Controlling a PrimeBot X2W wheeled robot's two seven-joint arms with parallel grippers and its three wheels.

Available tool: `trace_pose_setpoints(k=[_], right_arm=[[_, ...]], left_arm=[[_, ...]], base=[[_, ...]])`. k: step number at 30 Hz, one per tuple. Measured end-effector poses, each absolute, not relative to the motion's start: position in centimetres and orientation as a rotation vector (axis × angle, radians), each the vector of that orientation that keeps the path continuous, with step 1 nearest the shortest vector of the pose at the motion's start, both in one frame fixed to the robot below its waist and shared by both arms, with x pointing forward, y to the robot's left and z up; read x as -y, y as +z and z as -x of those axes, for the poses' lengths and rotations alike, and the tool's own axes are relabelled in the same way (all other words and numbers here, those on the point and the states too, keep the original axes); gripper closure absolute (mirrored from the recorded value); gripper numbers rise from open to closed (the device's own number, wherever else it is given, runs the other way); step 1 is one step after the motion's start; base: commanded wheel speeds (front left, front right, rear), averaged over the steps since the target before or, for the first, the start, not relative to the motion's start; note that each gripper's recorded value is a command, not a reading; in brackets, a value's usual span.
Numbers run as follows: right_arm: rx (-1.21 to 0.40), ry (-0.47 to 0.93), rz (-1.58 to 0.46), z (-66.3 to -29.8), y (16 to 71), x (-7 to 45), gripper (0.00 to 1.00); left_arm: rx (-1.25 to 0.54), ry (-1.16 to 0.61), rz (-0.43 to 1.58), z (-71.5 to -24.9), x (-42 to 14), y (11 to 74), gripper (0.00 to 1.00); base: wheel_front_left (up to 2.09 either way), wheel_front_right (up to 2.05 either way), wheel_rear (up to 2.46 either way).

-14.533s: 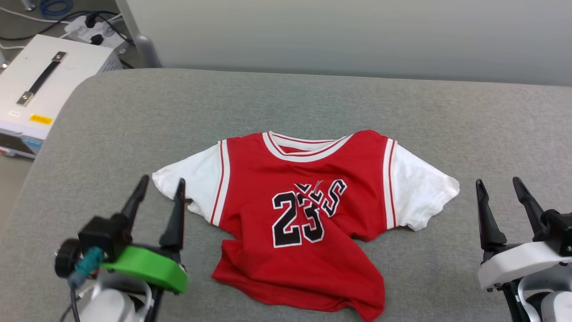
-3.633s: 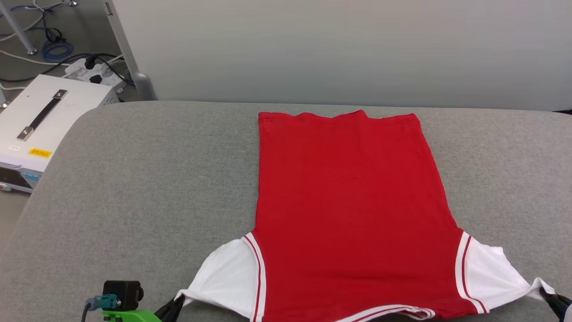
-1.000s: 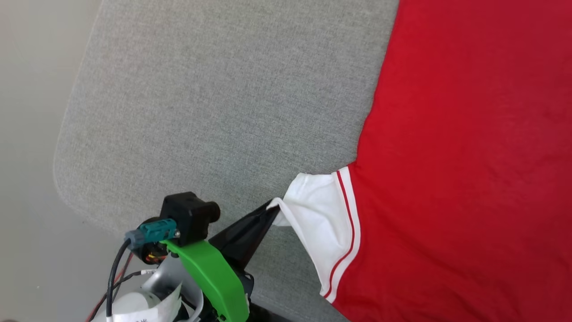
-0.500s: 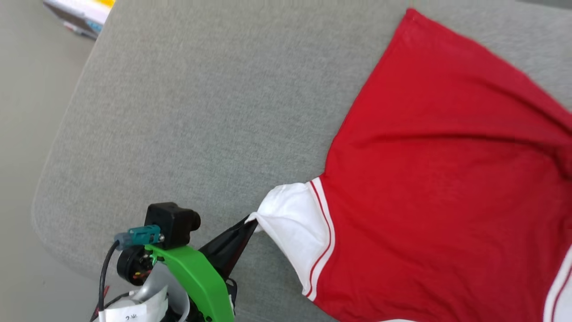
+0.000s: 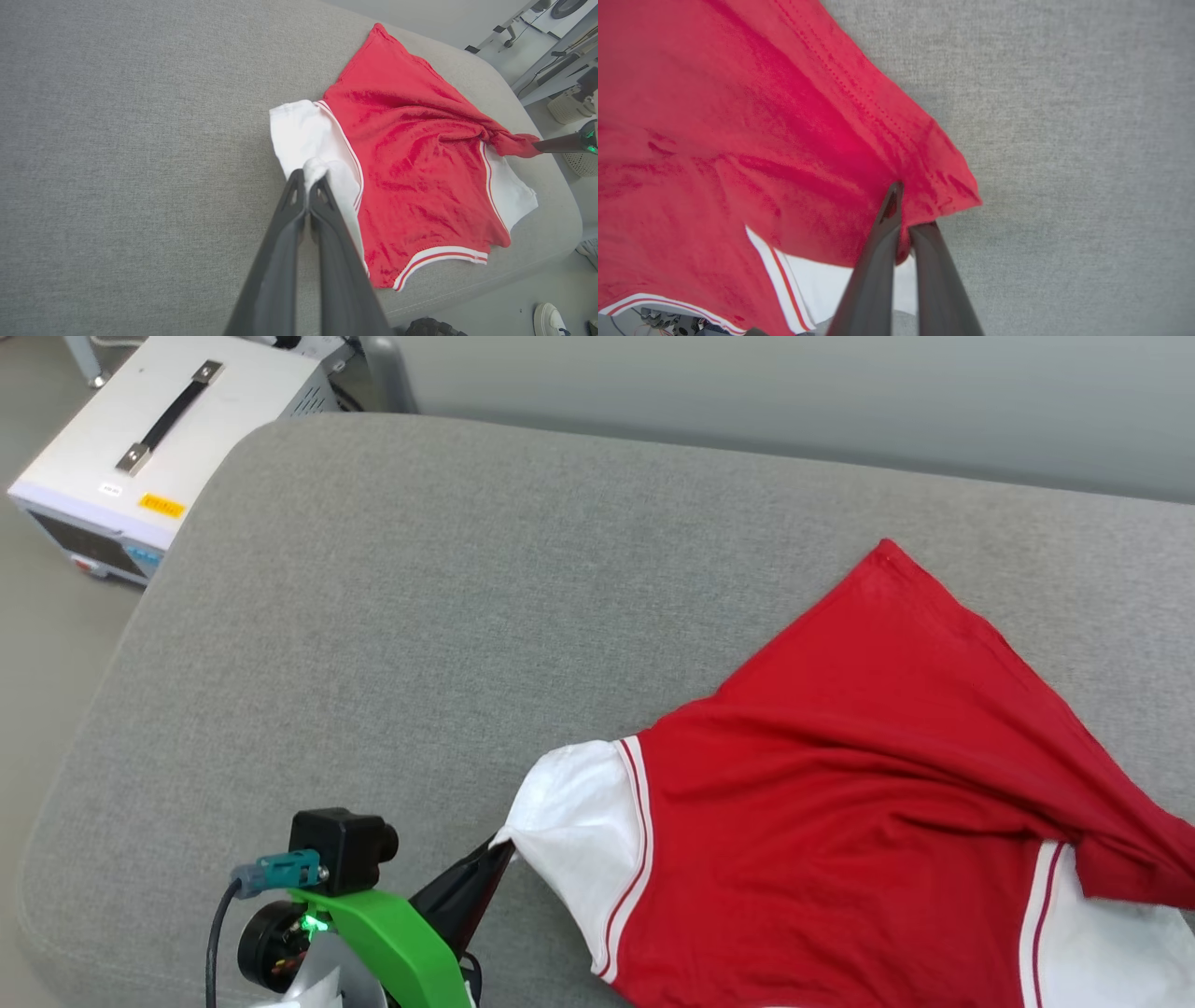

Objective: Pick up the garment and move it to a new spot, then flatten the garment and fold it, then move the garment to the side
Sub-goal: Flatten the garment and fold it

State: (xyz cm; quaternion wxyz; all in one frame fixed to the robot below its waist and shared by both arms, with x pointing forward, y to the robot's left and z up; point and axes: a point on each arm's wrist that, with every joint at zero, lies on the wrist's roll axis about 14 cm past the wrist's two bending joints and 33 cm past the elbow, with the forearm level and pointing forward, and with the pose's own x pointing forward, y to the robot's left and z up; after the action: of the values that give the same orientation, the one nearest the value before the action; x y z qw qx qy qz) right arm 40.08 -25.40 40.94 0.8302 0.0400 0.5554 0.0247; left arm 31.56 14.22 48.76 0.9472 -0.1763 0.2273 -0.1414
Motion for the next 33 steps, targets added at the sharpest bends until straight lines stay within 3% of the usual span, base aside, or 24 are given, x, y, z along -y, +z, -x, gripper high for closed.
trace_pose_setpoints(k=[12,20,21,22,27,33], right_arm=[[-1.152,-0.032,-0.211,-31.3,40.8,27.4,1.0],[-1.185,-0.042,-0.251,-29.2,39.5,26.8,1.0],[-1.183,-0.033,-0.244,-29.3,39.5,26.6,0.6],[-1.179,-0.018,-0.239,-29.5,39.6,26.2,0.0],[-1.128,0.057,-0.195,-31.2,41.2,25.1,0.0],[-0.982,0.185,-0.101,-36.4,46.4,22.4,0.0]], left_arm=[[-0.359,-0.346,0.385,-31.7,-12.1,51.0,1.0],[-0.354,-0.351,0.389,-31.4,-11.9,51.0,1.0],[-0.355,-0.35,0.39,-31.4,-11.9,51.0,1.0],[-0.356,-0.348,0.39,-31.4,-11.9,50.9,1.0],[-0.359,-0.346,0.392,-31.3,-12.1,50.8,1.0],[-0.378,-0.339,0.401,-31.2,-12.2,50.2,1.0]], base=[[0.0,0.0,0.0],[0.0,0.0,0.0],[0.0,0.0,0.0],[0.0,0.0,0.0],[0.0,0.0,0.0],[0.0,0.0,0.0]])
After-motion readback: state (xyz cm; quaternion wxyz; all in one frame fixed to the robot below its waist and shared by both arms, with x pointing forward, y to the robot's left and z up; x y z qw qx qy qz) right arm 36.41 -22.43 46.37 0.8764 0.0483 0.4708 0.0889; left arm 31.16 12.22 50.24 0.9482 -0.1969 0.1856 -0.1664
